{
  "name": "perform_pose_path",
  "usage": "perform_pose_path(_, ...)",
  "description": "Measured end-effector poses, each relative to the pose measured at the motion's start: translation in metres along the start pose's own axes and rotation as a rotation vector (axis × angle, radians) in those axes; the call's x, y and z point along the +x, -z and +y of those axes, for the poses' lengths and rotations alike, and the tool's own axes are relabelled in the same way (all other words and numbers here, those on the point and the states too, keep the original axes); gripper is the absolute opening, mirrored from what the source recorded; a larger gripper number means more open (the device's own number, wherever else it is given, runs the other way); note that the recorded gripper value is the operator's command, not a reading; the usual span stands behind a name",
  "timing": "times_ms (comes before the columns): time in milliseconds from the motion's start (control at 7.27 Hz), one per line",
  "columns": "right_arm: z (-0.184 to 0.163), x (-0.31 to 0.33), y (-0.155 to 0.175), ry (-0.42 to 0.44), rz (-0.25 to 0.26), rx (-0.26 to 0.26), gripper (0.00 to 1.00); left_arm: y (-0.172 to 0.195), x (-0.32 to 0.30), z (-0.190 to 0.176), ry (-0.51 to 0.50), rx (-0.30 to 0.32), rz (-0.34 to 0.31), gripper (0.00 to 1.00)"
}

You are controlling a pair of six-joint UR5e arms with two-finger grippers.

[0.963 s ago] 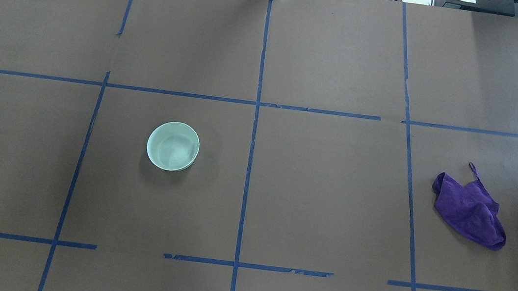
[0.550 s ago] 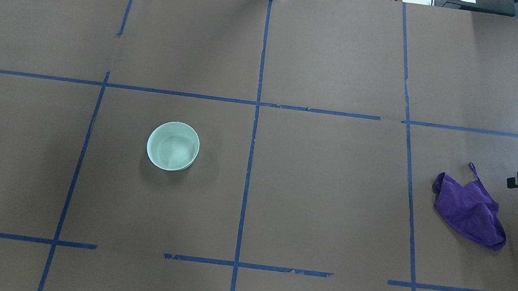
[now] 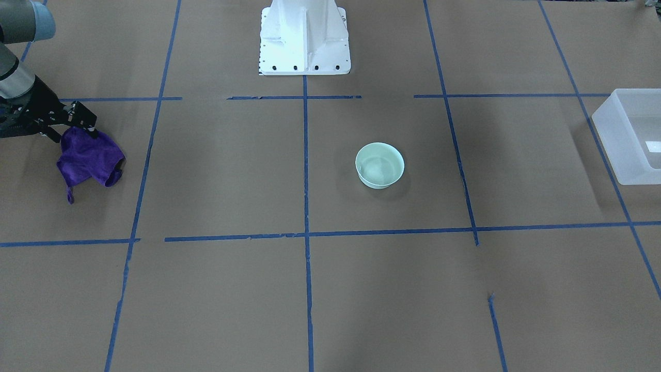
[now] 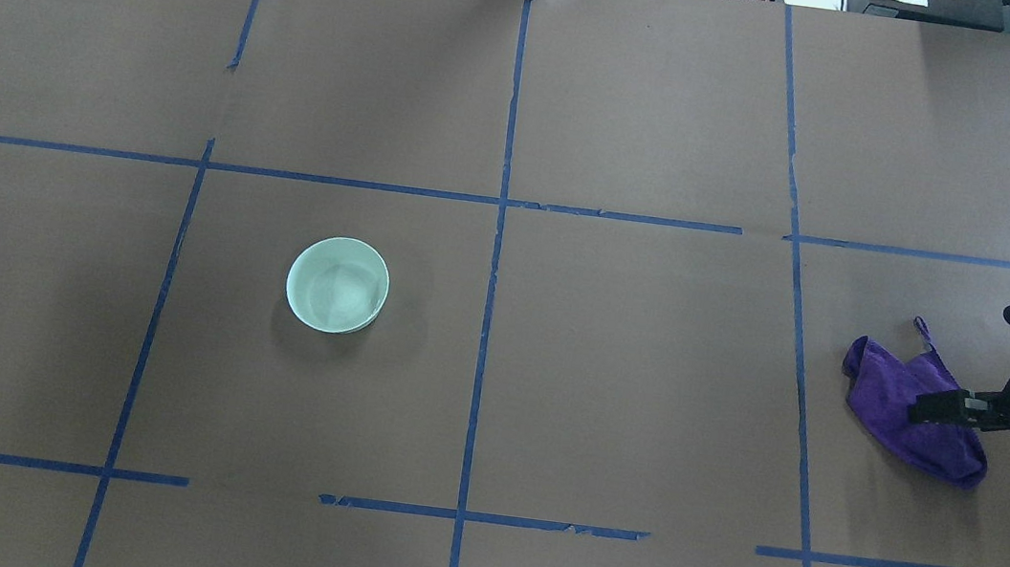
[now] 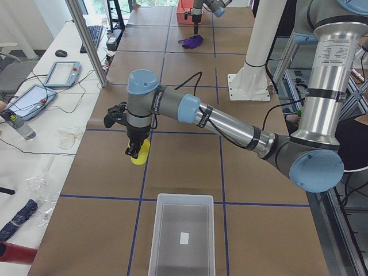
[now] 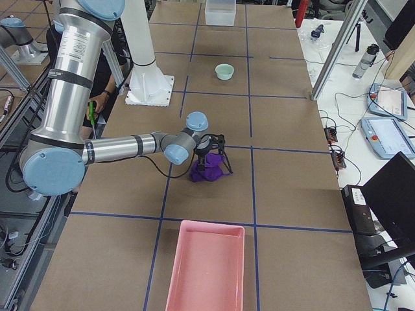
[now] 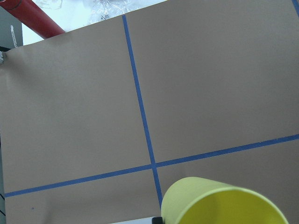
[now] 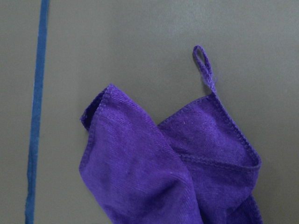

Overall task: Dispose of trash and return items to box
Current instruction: 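Lift the cup with the left gripper while the right reaches the purple cloth, then lift the purple cloth with the right gripper while the left carries the cup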

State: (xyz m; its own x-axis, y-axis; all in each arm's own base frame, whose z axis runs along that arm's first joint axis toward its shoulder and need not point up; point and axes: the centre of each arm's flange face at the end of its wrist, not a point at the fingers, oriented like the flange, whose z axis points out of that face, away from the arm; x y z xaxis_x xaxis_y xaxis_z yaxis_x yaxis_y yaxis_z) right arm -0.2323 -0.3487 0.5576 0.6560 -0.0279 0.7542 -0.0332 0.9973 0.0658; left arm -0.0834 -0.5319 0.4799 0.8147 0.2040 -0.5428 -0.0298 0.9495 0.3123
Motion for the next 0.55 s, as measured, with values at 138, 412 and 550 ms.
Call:
perform_pose_path(138,0.006,0.000,-0.007,0.005,0.015,-0.012,0.42,-0.004,-0.007,0.001,-0.007,-0.009,-0.001,0.00)
perform_pose_path(412,0.010,0.002,-0.015,-0.003,0.042,-0.041,0.00,-0.018,-0.035,0.001,-0.027,-0.033,-0.004,0.00)
perform_pose_path(550,0.010,0.002,-0.017,-0.006,0.050,-0.051,0.00,-0.025,-0.051,0.004,-0.036,-0.043,-0.005,0.00)
